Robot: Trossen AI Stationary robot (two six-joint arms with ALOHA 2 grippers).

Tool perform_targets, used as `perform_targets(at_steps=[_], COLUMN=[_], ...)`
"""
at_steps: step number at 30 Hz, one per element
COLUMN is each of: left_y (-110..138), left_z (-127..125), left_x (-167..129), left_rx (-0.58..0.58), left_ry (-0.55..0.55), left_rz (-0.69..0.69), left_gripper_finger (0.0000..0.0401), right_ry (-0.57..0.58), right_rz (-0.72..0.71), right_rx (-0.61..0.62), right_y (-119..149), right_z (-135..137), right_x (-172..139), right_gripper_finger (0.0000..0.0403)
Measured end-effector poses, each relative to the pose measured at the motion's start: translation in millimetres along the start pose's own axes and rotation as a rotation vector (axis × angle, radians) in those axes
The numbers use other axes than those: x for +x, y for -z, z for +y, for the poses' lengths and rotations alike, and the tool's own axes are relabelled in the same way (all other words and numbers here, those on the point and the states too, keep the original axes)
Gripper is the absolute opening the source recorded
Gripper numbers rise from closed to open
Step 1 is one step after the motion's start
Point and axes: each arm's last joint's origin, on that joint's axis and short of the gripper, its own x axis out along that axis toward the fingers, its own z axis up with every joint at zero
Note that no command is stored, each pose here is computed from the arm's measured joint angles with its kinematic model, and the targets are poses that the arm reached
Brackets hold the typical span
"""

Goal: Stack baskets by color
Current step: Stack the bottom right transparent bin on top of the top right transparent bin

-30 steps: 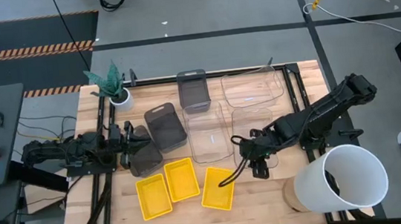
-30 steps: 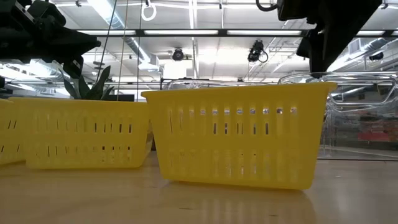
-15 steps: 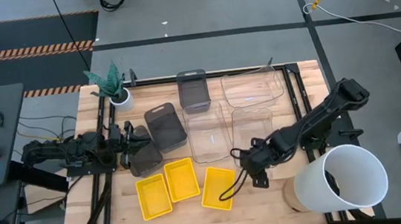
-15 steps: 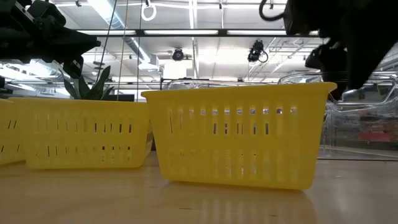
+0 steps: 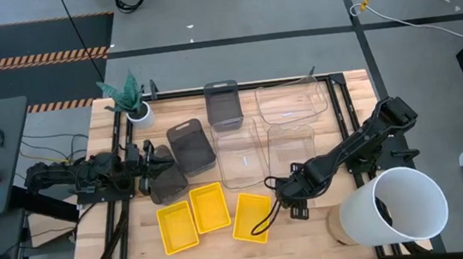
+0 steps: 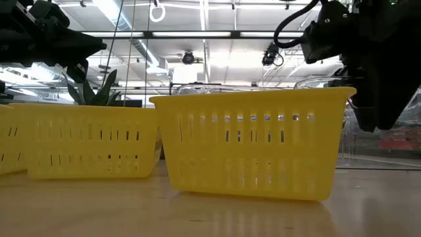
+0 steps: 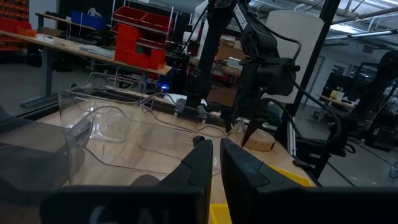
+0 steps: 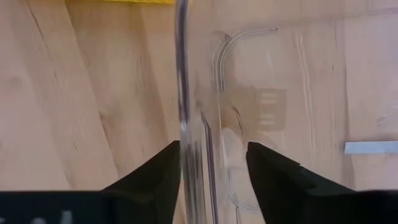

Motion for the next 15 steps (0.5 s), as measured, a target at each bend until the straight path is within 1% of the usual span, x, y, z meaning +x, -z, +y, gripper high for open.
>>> perform_targets(at_steps=[5,9,12,13,15], left_y=[-0.1,0.0,-0.1,0.0,0.0], left_z=[0.0,0.0,0.0,0.0,0.0], left_x=[0.0,0.0,0.0,0.0,0.0], left_rx=[0.0,0.0,0.0,0.0,0.001], left_ry=[0.0,0.0,0.0,0.0,0.0], left_rz=[0.0,0.0,0.0,0.0,0.0], left_gripper_finger=[0.0034,0.0031,0.003,0.003,0.0032], right_ry=[-0.003,-0.044,-0.073,-0.081,-0.097], right_rz=[0.004,0.041,0.061,0.069,0.103], right_rx=[0.045,0.114,0.14,0.149,0.17], right_y=[0.1,-1.6,-3.0,-2.8,-0.5], right_z=[-0.2,-2.5,-4.1,-4.8,-6.0], right_x=[-0.1,0.0,-1.4,-2.7,-6.0], right_gripper_finger=[0.012,0.0064,0.0021,0.0013,0.001])
